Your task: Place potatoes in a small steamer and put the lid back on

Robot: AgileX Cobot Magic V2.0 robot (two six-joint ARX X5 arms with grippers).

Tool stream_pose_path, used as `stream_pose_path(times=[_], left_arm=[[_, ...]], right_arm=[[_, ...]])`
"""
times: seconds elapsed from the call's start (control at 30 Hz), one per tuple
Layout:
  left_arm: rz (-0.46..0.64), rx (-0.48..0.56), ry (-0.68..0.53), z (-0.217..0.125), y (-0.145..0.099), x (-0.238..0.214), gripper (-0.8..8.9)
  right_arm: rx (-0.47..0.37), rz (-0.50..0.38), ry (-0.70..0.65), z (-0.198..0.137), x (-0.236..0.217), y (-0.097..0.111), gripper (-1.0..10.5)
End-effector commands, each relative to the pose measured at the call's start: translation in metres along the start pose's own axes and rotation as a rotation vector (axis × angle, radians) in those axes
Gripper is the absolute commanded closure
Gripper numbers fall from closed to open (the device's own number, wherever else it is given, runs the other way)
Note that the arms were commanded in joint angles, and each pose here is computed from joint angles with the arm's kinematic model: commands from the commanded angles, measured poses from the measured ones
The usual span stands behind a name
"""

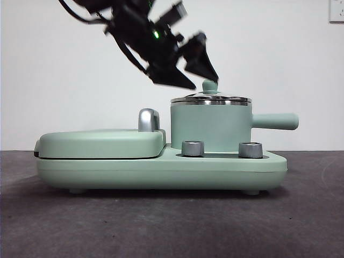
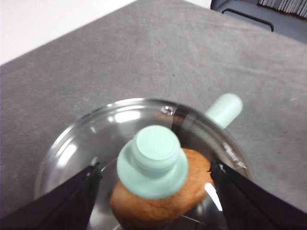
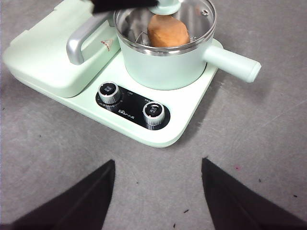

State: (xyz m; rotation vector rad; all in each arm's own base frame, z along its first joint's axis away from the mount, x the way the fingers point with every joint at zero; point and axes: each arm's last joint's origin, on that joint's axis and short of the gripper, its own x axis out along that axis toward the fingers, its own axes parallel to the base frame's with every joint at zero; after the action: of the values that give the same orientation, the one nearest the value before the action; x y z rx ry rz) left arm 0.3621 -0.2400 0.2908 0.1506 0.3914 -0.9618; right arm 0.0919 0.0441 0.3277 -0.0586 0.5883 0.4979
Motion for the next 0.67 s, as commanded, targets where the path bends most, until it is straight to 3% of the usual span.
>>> stream_pose_path(times=[0.03, 0.17, 0.37, 0.67], left_arm=[[0.012, -0.095, -0.056, 0.022, 0.002, -0.023, 4.38], [0.018, -0.201, -0.060, 0.028, 0.014, -0.050, 4.39], [0.075, -0.235, -0.055, 0.026, 0.023, -0.094, 4.39], [0.168, -0.275, -0.068, -0.015, 0.010, -0.163, 4.40]], right_arm=[[0.008, 0.003, -0.006, 0.002, 0.000, 0.001, 6.7], [0.009, 0.003, -0.006, 0.002, 0.000, 0.001, 6.7], [0.009, 0.003, -0.006, 0.002, 0.000, 0.001, 6.7], [0.016, 0.003, 0.009, 0.003, 0.003, 0.000, 6.7]])
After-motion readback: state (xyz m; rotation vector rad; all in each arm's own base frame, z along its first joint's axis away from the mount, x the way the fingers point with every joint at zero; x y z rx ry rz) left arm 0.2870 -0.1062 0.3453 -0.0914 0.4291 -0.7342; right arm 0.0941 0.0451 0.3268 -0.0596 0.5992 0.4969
